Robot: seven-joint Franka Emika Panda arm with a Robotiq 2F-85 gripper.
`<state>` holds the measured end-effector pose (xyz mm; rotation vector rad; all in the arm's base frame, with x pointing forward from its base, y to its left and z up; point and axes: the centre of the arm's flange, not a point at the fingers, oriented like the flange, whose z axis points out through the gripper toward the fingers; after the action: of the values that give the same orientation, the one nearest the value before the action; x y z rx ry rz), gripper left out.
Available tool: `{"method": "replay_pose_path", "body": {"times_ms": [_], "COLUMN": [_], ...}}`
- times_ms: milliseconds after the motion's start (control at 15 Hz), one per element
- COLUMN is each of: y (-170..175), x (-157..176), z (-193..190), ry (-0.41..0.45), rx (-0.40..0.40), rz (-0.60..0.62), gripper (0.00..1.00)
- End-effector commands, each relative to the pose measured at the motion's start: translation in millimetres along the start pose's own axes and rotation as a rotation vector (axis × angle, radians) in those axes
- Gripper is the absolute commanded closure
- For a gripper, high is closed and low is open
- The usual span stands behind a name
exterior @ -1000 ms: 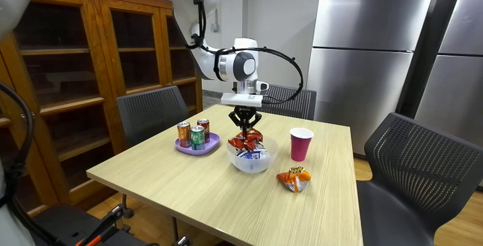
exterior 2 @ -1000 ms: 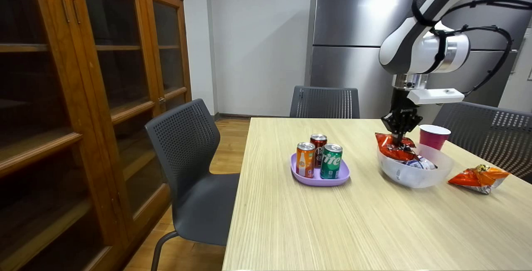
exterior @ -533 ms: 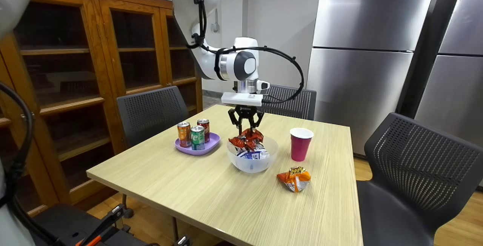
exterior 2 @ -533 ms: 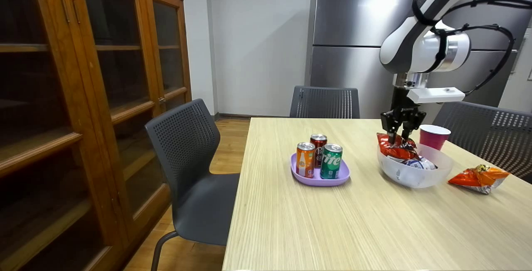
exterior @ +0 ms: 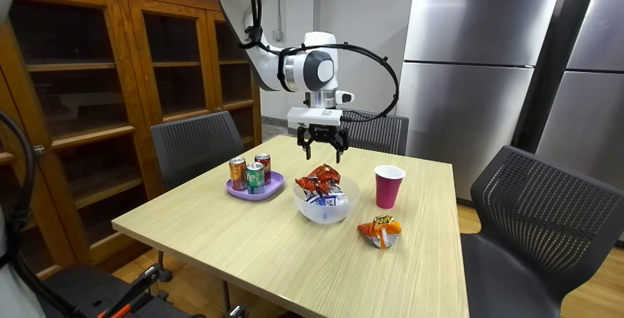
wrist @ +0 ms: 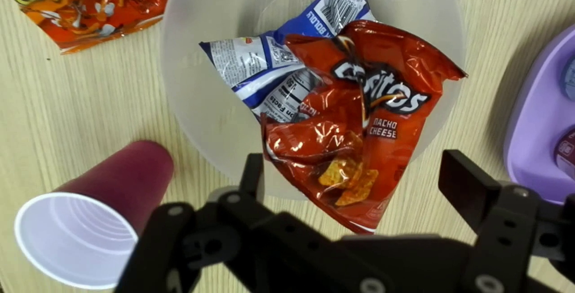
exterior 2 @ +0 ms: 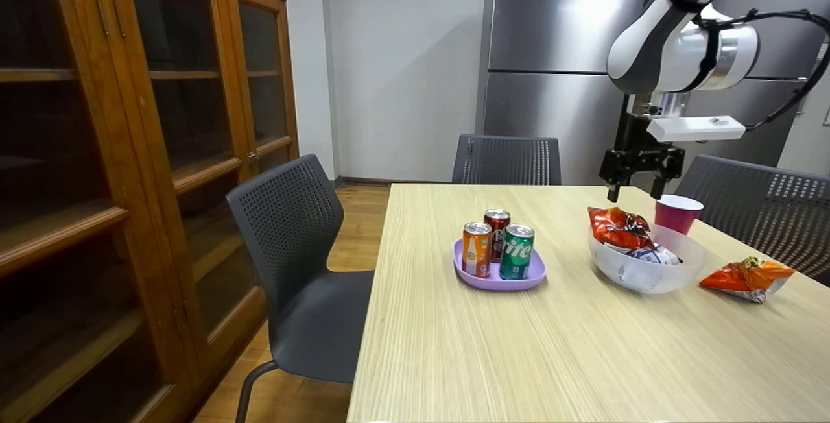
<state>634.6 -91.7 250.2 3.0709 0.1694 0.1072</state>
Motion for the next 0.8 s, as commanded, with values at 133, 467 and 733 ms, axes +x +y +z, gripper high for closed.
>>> {"method": "replay_pose_path", "body": {"times_ms": [133, 467, 733], "y": [13, 31, 44], "x": [-47, -76, -89], "z": [-35, -39, -32], "ry": [0.04, 0.045, 0.033], "rx": [-0.01, -0.021, -0.044], "rz": [0.161, 0.358, 0.51], "gripper": [0.0, 0.0, 0.0]}}
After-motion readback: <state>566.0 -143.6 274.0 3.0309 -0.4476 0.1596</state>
